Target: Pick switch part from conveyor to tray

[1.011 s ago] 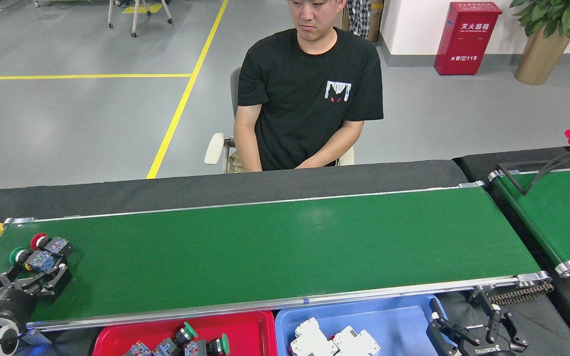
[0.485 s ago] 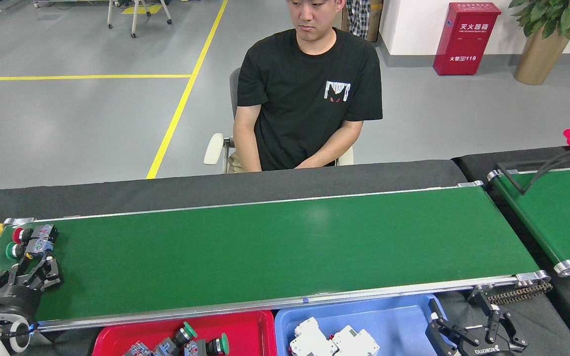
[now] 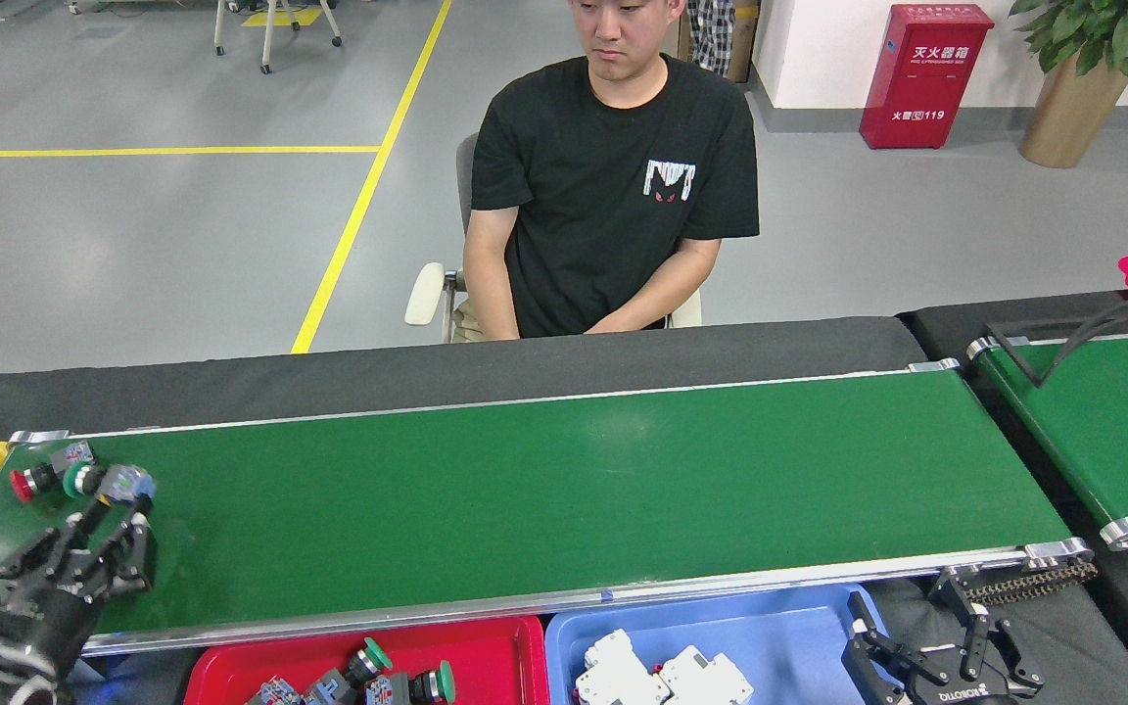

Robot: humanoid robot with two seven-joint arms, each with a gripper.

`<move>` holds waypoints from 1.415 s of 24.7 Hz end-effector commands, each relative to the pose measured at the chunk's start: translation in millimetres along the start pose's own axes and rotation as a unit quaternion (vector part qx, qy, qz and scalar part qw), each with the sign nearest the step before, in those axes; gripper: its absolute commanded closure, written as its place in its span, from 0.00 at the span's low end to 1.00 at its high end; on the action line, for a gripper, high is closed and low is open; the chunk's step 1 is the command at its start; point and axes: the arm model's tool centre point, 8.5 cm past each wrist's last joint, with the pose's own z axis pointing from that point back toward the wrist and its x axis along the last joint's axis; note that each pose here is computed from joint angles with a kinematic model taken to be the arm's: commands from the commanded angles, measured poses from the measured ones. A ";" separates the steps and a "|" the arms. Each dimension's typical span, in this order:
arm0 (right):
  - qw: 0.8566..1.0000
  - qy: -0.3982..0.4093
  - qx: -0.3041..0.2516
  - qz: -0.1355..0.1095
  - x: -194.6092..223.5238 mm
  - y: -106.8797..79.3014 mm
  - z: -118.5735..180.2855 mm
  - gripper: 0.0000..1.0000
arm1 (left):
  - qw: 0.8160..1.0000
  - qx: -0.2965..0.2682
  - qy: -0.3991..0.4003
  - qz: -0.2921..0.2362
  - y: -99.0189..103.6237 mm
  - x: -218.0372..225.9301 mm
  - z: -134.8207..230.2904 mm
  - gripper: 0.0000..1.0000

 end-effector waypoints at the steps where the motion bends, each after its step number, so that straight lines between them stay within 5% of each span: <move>1: 1.000 -0.001 -0.012 0.004 -0.8 -7.1 -1.6 0.00 | 0.997 0.020 -0.074 -0.009 13.2 32.0 18.6 0.78; 3: 1.000 -0.001 -0.013 0.002 -0.5 -7.6 -2.1 0.00 | 0.995 0.023 -0.101 -0.005 11.6 72.3 44.8 0.66; 6: 1.000 0.001 -0.014 0.001 -1.2 -8.2 -2.5 0.00 | 0.993 0.033 -0.109 0.021 7.8 102.9 50.2 0.04; 7: 1.000 0.000 -0.014 0.001 -1.0 -8.2 -2.5 0.00 | 0.992 0.044 -0.111 0.036 7.7 114.9 44.7 0.00; 16: 0.999 0.022 -0.029 0.005 -15.2 -17.7 -2.4 0.00 | 0.993 0.056 -0.089 0.050 7.3 114.7 47.5 0.00; 21: 0.999 0.031 -0.043 0.008 -21.8 -26.7 -1.3 0.00 | 0.995 0.069 0.047 0.049 8.1 63.6 75.1 0.00; 27: 0.999 0.032 -0.041 0.008 -22.6 -25.8 -0.8 0.00 | 0.972 0.038 0.224 0.051 -13.5 4.2 116.3 0.00; 35: 0.999 0.031 -0.044 0.009 -22.6 -26.8 -1.2 0.00 | 0.971 0.040 0.232 0.041 -7.9 -3.8 117.5 0.00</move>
